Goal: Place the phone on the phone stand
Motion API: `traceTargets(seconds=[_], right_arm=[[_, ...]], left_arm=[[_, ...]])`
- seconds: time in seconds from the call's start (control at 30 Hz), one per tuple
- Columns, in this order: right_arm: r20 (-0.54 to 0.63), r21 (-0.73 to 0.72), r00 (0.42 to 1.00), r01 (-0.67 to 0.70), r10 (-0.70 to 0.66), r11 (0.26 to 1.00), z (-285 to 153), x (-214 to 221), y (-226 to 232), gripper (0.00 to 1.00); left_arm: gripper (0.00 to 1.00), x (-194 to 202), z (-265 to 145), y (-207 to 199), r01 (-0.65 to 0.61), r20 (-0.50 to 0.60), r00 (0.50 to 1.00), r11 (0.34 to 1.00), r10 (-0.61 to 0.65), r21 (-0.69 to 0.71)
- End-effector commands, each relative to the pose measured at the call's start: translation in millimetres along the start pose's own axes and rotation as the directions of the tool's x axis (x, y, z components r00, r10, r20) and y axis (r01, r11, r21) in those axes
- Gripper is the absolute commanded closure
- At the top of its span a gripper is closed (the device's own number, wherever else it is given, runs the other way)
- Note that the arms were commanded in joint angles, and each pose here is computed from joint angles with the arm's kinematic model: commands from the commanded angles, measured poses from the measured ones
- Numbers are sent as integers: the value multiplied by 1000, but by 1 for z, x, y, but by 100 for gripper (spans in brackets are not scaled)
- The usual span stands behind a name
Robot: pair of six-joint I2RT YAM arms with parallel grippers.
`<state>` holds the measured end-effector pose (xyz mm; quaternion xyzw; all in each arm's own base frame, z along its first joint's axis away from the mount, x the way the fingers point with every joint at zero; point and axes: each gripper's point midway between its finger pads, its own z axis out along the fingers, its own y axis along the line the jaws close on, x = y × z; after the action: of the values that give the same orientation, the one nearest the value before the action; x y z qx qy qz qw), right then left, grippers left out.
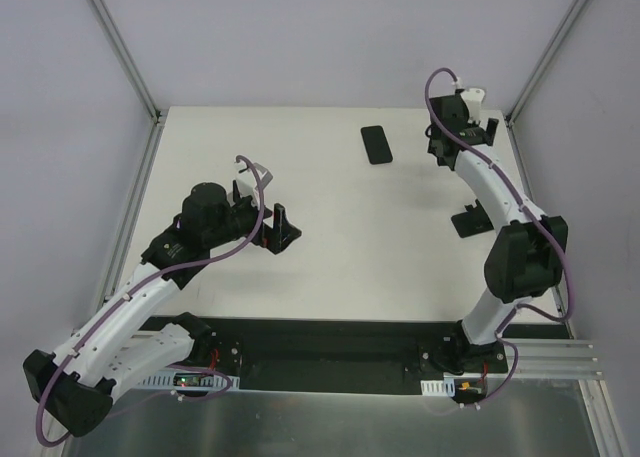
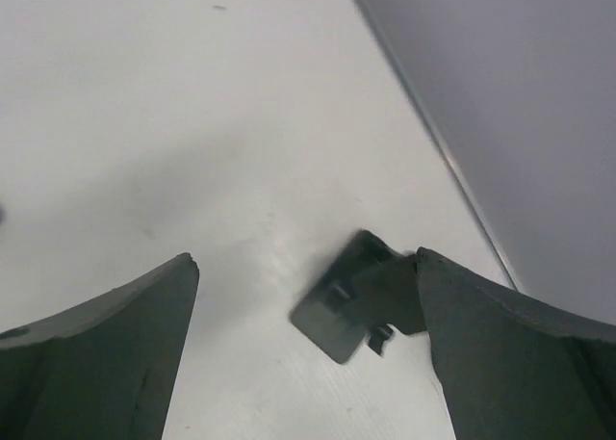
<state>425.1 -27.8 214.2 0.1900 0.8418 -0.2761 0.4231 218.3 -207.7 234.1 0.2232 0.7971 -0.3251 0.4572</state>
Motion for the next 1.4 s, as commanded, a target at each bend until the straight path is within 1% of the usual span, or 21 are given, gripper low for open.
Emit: traceTargets(seconds=[0.0, 0.1, 0.13, 0.17, 0.2, 0.27, 0.33, 0.37, 0.43, 0.5, 0.63, 0.8, 0.83, 0.9, 0.97, 1.0, 1.07, 1.17, 1.2, 1.3, 1.37], right_arm=[[37, -514, 983, 171, -178, 840, -5, -16, 119, 3], [-4, -650, 985, 130, -175, 748, 0, -16, 174, 3], [-38, -657, 981, 117, -188, 745, 4, -10, 181, 3], [-91, -661, 974, 96, -207, 744, 18, 8, 197, 2], [-73, -690, 983, 74, -170, 720, 12, -13, 208, 2], [-115, -708, 975, 54, -190, 704, 23, 1, 228, 2], [-124, -758, 980, 9, -157, 652, 18, -5, 247, 2], [-139, -765, 976, 0, -165, 644, 24, 5, 256, 2], [-130, -786, 978, -1, -164, 618, 23, 4, 267, 3], [-145, -776, 969, 13, -198, 631, 31, 18, 273, 3], [-131, -790, 963, 42, -235, 612, 33, 27, 282, 3], [-109, -764, 951, 107, -291, 636, 41, 42, 288, 3], [-107, -745, 949, 121, -295, 656, 44, 43, 287, 3], [-100, -731, 943, 148, -318, 667, 47, 48, 291, 2], [-98, -725, 935, 168, -342, 668, 50, 53, 295, 1], [-82, -721, 935, 184, -345, 668, 46, 49, 297, 1], [-76, -706, 935, 195, -347, 681, 47, 48, 297, 1], [-80, -696, 935, 195, -345, 691, 48, 49, 295, 5], [-84, -700, 933, 195, -350, 687, 46, 50, 295, 7], [-116, -718, 916, 190, -385, 669, 44, 62, 296, 8], [-130, -714, 911, 188, -391, 674, 46, 65, 295, 8]], left_arm=[[1, -6, 3, 1, 15, 21, 1000, 1000, -15, 15], [1, -5, 4, 4, 27, 16, 1000, 1000, -27, 6], [1, -5, 5, 7, 35, 13, 999, 999, -35, -2], [1, -4, 5, 8, 37, 11, 999, 999, -37, -6], [1, -4, 6, 9, 41, 10, 999, 999, -40, -7], [1, -3, 7, 11, 45, 2, 999, 999, -45, -7], [1, -2, 10, 12, 51, -7, 999, 999, -51, -3], [1, -2, 10, 13, 54, -9, 998, 999, -54, -2], [1, 0, 12, 14, 66, -19, 998, 998, -66, 0], [1, 0, 12, 14, 73, -21, 997, 997, -73, 5], [1, -1, 13, 14, 80, -24, 997, 997, -79, 9], [1, 1, 13, 14, 83, -30, 996, 996, -82, 13], [1, 0, 13, 14, 81, -24, 996, 997, -81, 9], [1, -1, 12, 14, 82, -20, 996, 997, -82, 7], [1, -1, 12, 13, 83, -20, 996, 997, -82, 10], [1, -1, 11, 13, 82, -18, 996, 997, -82, 11], [1, -1, 11, 12, 83, -18, 996, 996, -83, 15], [1, -1, 11, 12, 84, -18, 996, 996, -84, 15], [1, -2, 11, 12, 84, -17, 996, 996, -84, 17], [1, -2, 10, 11, 85, -18, 996, 996, -85, 20], [1, -3, 10, 9, 84, -16, 996, 996, -83, 27]])
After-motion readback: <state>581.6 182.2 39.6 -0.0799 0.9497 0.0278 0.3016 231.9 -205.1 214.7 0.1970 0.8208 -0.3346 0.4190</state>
